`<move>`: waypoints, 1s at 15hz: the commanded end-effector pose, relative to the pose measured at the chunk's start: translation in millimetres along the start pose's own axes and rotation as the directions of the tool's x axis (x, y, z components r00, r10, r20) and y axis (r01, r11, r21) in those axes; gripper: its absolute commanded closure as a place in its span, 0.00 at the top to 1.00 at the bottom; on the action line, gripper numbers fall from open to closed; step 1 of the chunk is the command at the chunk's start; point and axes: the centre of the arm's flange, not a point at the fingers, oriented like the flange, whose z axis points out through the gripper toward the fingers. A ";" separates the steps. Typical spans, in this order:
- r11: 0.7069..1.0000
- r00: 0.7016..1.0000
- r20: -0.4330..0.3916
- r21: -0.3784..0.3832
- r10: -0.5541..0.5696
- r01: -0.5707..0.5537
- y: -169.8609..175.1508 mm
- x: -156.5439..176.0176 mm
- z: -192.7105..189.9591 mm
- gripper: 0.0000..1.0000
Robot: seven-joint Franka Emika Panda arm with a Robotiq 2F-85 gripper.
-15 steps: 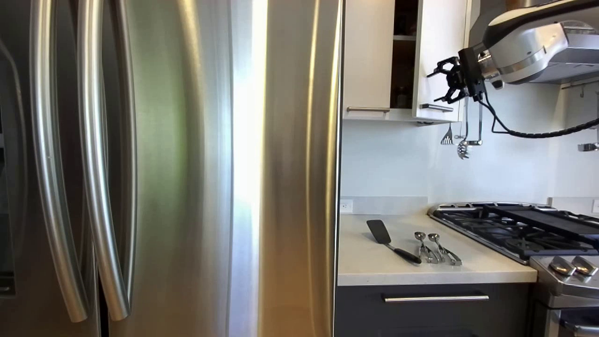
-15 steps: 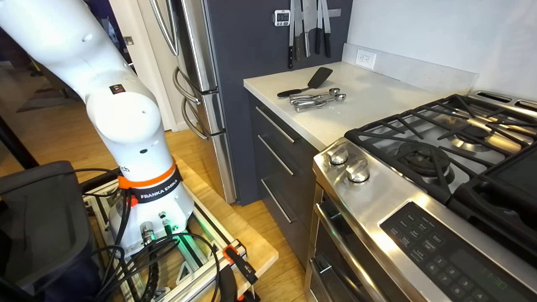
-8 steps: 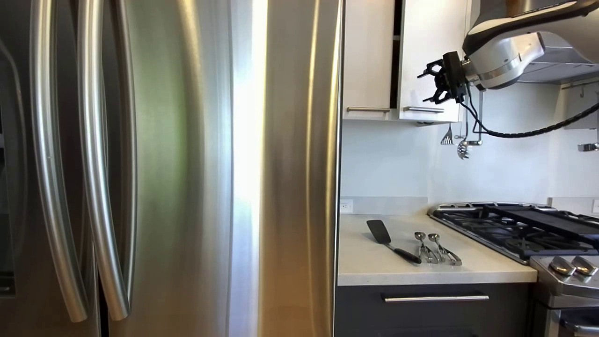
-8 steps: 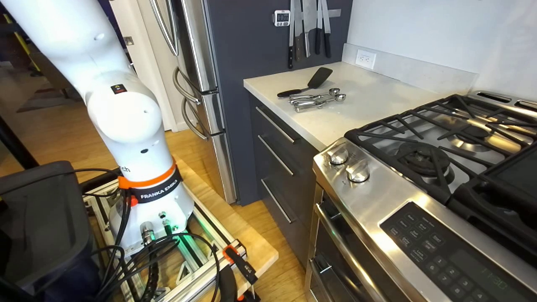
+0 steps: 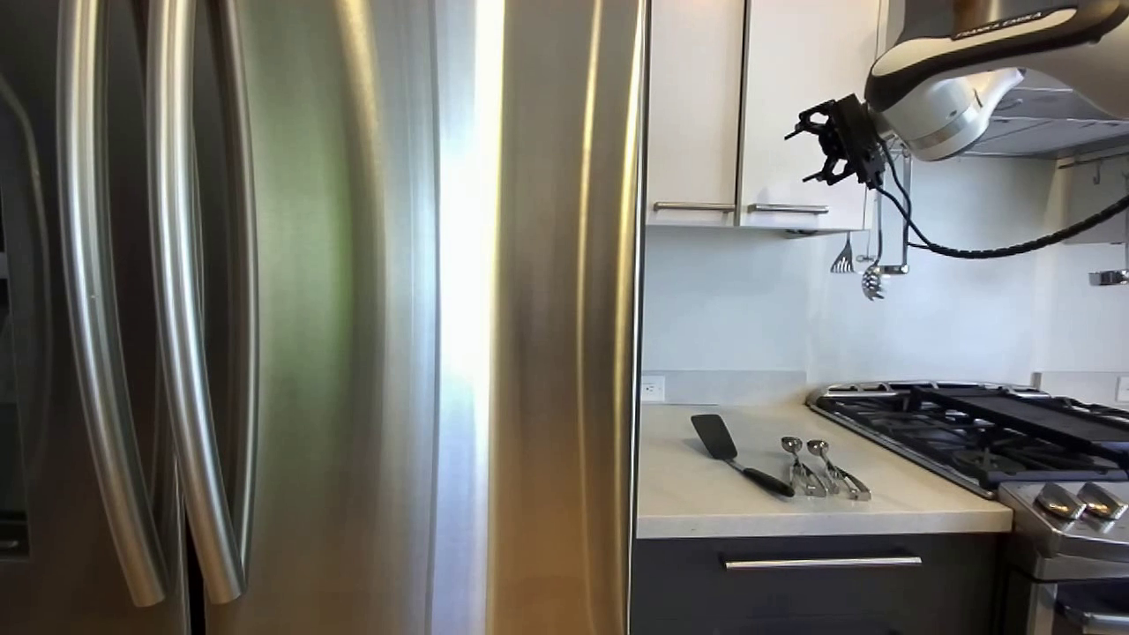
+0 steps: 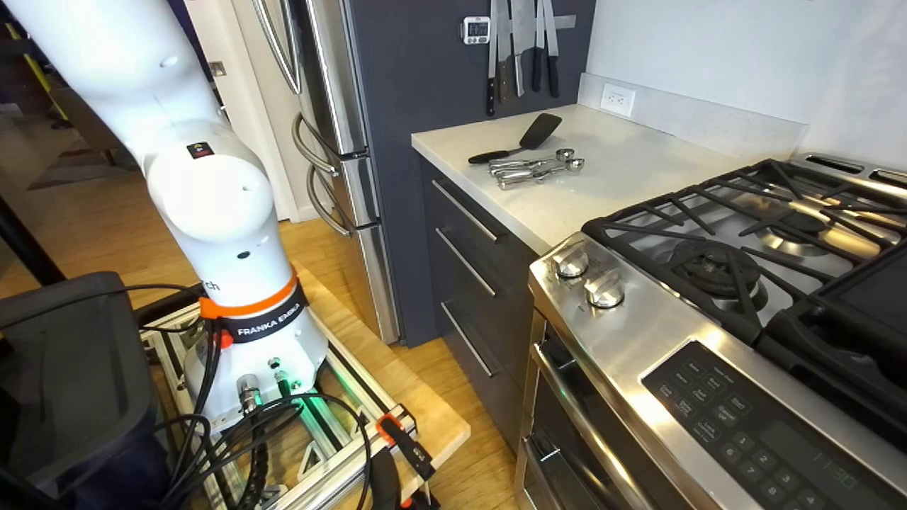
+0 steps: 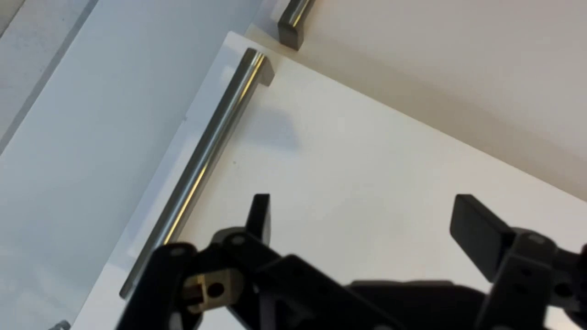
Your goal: Close the right opened door of the wall cabinet
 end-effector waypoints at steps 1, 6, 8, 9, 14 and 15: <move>0.983 0.982 -0.079 -0.079 -0.171 0.165 6.0 0.4 -12.6 1.00; 0.891 0.908 -0.052 -0.226 -0.415 0.394 12.0 -3.6 -45.4 1.00; 0.839 0.876 -0.013 -0.296 -0.481 0.456 15.5 -4.7 -68.5 1.00; 0.810 0.860 0.014 -0.328 -0.509 0.485 18.5 -5.2 -79.3 1.00; 0.670 0.806 0.218 -0.460 -0.551 0.582 44.4 -17.1 -143.8 1.00; 0.646 0.795 0.275 -0.469 -0.541 0.602 52.5 -20.0 -156.4 1.00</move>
